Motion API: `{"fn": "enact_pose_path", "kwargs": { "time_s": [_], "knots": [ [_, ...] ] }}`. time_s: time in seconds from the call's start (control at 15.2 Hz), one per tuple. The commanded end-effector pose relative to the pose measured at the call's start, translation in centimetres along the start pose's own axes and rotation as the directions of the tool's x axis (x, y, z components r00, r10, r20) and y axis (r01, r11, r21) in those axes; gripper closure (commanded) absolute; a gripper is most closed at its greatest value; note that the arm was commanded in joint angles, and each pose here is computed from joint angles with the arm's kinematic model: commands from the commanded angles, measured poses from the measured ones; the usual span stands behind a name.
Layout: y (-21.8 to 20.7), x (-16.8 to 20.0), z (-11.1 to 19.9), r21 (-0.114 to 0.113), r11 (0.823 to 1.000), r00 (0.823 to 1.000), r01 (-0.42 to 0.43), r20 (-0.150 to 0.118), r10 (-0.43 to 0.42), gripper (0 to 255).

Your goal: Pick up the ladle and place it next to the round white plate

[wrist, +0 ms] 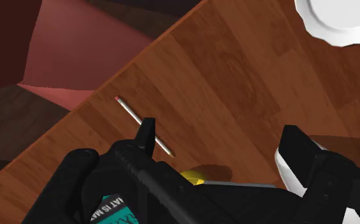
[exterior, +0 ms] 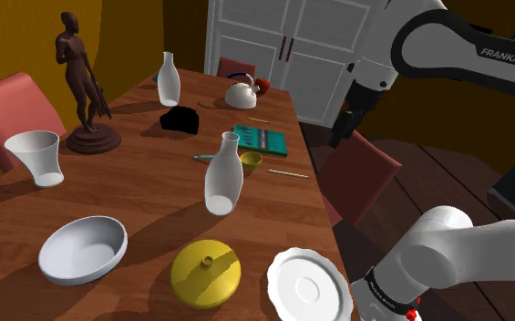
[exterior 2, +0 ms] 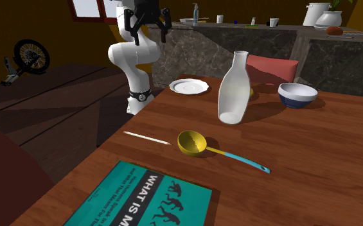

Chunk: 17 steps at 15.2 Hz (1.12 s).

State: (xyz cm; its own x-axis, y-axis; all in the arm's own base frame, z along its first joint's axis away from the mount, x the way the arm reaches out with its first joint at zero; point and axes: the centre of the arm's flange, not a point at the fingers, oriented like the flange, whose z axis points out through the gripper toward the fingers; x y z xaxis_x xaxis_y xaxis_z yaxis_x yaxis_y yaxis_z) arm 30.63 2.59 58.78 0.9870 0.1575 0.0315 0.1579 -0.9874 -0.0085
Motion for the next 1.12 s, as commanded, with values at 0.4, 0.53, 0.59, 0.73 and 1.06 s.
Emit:
{"fn": "enact_pose_path", "kwargs": {
  "time_s": [0.4, 0.53, 0.59, 0.73, 1.06],
  "knots": [
    [1.6, 7.3, 4.0, 0.03, 0.99, 0.99, 0.135, 0.032, -0.136, 0],
    [1.9, 9.7, 5.4, 0.041, 0.983, 0.983, 0.179, 0.041, -0.181, 0],
    [2.0, 10.9, 6.1, 0.047, 0.978, 0.978, 0.201, 0.046, -0.204, 0],
    [2.2, 13.3, 7.6, 0.058, 0.968, 0.967, 0.245, 0.055, -0.248, 0],
    [1.9, 19.3, 11.3, 0.089, 0.932, 0.931, 0.351, 0.075, -0.357, 0]
  ]
}}
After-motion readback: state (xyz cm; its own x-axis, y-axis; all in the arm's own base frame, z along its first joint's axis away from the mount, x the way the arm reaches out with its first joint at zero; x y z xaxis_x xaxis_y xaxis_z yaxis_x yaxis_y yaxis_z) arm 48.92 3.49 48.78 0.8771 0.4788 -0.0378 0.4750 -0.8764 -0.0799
